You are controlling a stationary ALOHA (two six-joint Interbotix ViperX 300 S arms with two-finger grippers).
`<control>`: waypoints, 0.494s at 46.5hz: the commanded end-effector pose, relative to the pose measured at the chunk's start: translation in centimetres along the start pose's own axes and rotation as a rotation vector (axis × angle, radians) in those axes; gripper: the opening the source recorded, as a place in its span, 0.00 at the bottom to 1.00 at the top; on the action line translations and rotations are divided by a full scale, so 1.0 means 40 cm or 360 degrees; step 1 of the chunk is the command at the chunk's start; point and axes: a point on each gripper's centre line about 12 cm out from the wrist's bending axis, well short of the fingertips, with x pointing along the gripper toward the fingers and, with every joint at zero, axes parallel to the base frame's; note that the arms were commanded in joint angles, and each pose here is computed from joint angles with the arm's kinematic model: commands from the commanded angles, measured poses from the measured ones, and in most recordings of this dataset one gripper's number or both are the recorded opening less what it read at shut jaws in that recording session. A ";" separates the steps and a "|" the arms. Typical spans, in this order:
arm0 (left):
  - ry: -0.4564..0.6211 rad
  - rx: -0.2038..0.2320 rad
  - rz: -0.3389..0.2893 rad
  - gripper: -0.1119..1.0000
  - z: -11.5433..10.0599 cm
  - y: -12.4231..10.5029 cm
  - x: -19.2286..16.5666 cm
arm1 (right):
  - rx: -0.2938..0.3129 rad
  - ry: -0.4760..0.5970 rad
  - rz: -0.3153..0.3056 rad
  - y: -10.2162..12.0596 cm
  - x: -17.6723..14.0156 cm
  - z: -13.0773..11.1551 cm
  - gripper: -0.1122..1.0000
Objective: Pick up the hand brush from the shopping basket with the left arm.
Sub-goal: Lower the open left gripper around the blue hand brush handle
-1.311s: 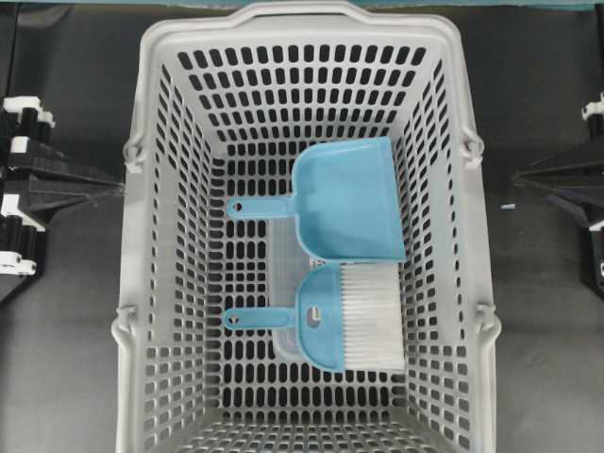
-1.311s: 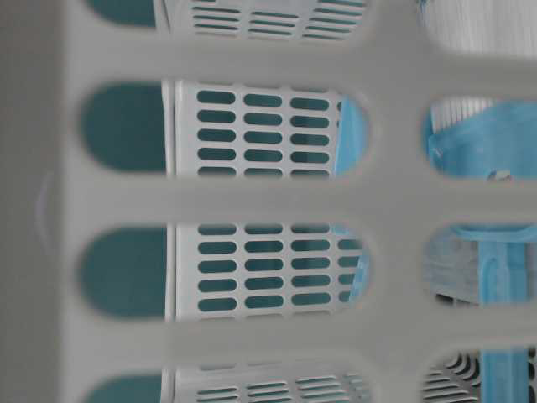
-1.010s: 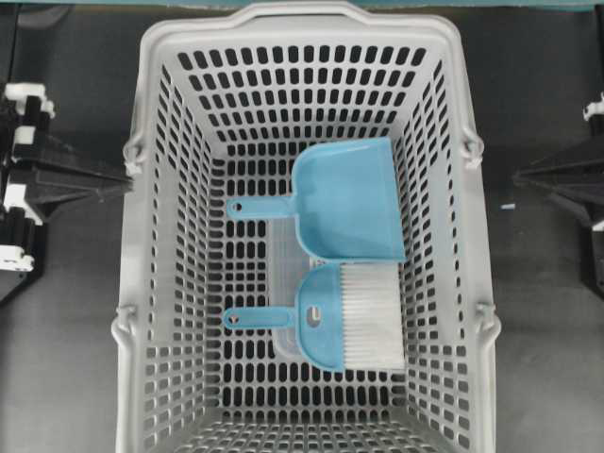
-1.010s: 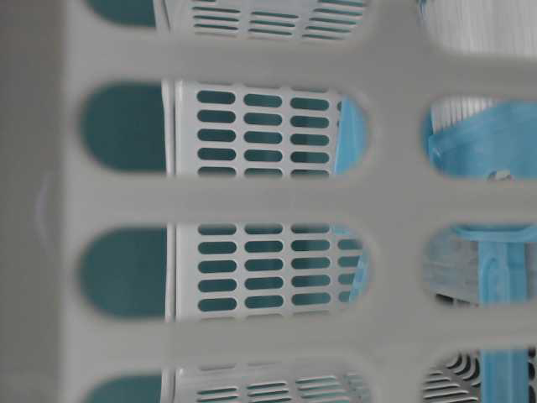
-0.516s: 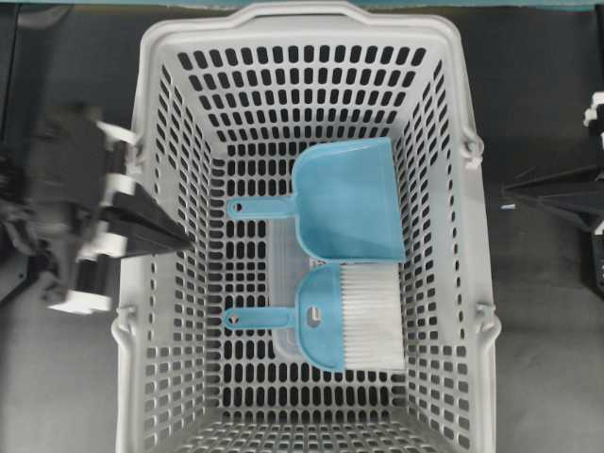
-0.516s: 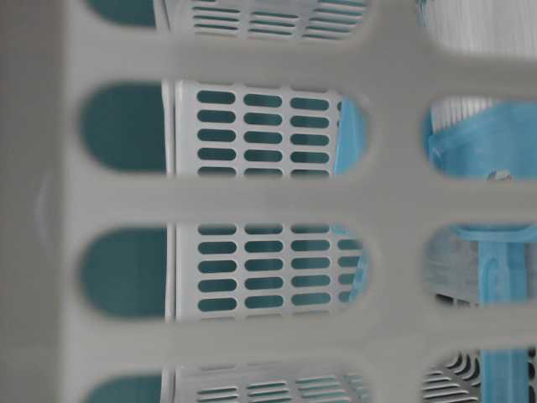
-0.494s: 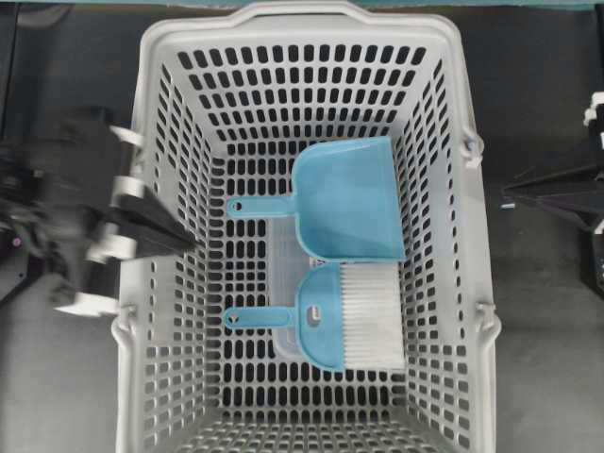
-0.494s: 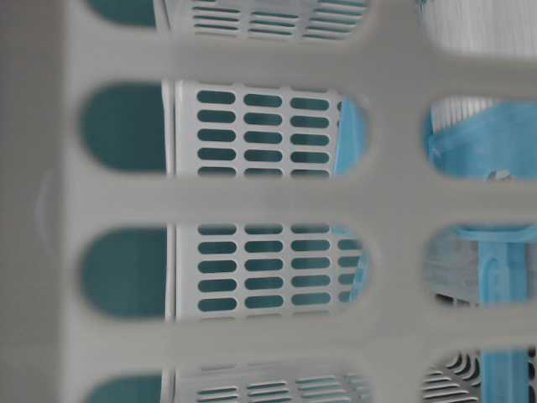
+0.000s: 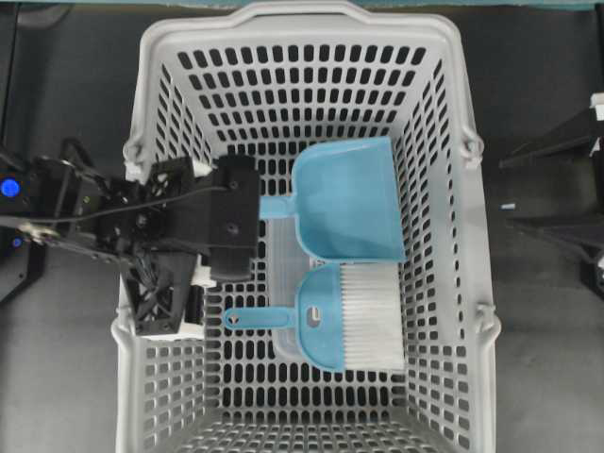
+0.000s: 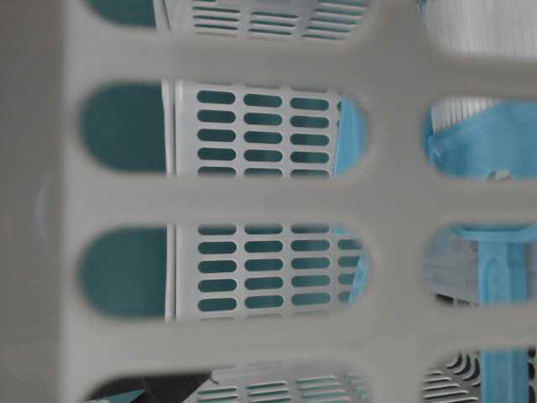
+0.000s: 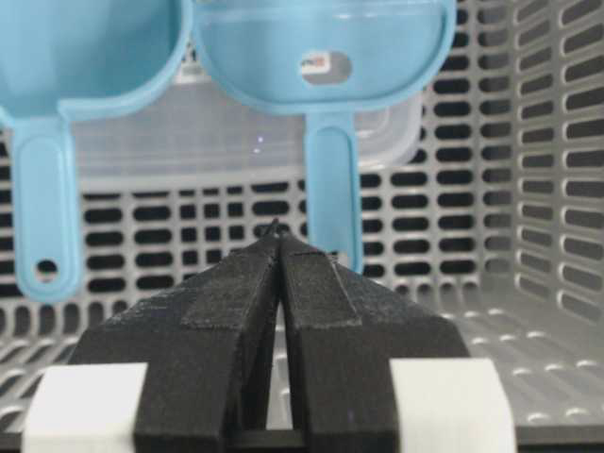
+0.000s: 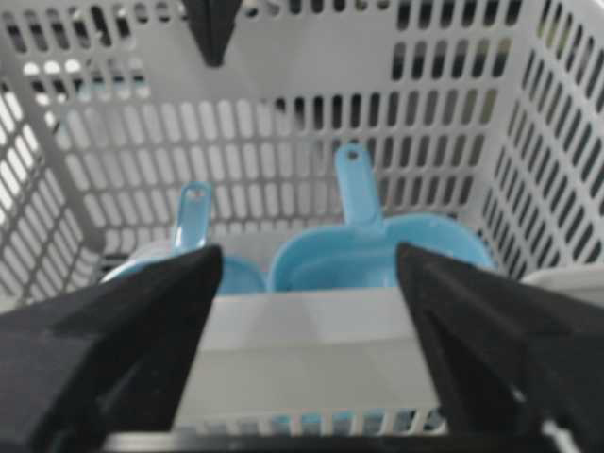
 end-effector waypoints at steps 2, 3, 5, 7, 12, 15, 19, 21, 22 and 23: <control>-0.0040 -0.0021 -0.0012 0.13 0.020 -0.011 -0.016 | 0.0010 -0.0022 0.0001 0.000 0.001 0.010 0.78; -0.0033 -0.0030 -0.0011 0.16 0.020 -0.011 -0.014 | 0.0010 -0.0024 0.0001 0.000 0.001 0.010 0.78; -0.0018 -0.0043 -0.0011 0.25 0.018 -0.014 -0.004 | 0.0010 -0.0022 0.0001 0.000 0.000 0.006 0.78; -0.0006 -0.0042 -0.0014 0.36 0.016 -0.019 0.003 | 0.0010 -0.0027 0.0001 0.000 0.000 0.004 0.77; 0.0054 -0.0031 -0.0015 0.66 0.012 -0.035 0.043 | 0.0010 -0.0063 0.0001 0.000 -0.001 0.005 0.77; 0.0088 -0.0025 -0.0016 0.80 0.012 -0.045 0.069 | 0.0010 -0.0095 -0.0001 -0.001 -0.002 0.010 0.77; 0.0141 -0.0012 -0.0011 0.91 0.012 -0.055 0.110 | 0.0012 -0.0110 -0.0008 -0.003 -0.001 0.010 0.77; 0.0165 -0.0013 -0.0005 0.91 0.011 -0.056 0.129 | 0.0012 -0.0118 -0.0008 -0.003 -0.001 0.010 0.77; 0.0182 -0.0012 -0.0001 0.91 0.009 -0.057 0.141 | 0.0012 -0.0115 -0.0008 -0.003 -0.001 0.008 0.77; 0.0196 -0.0014 0.0002 0.91 0.008 -0.057 0.150 | 0.0014 -0.0113 -0.0008 -0.003 -0.001 0.007 0.77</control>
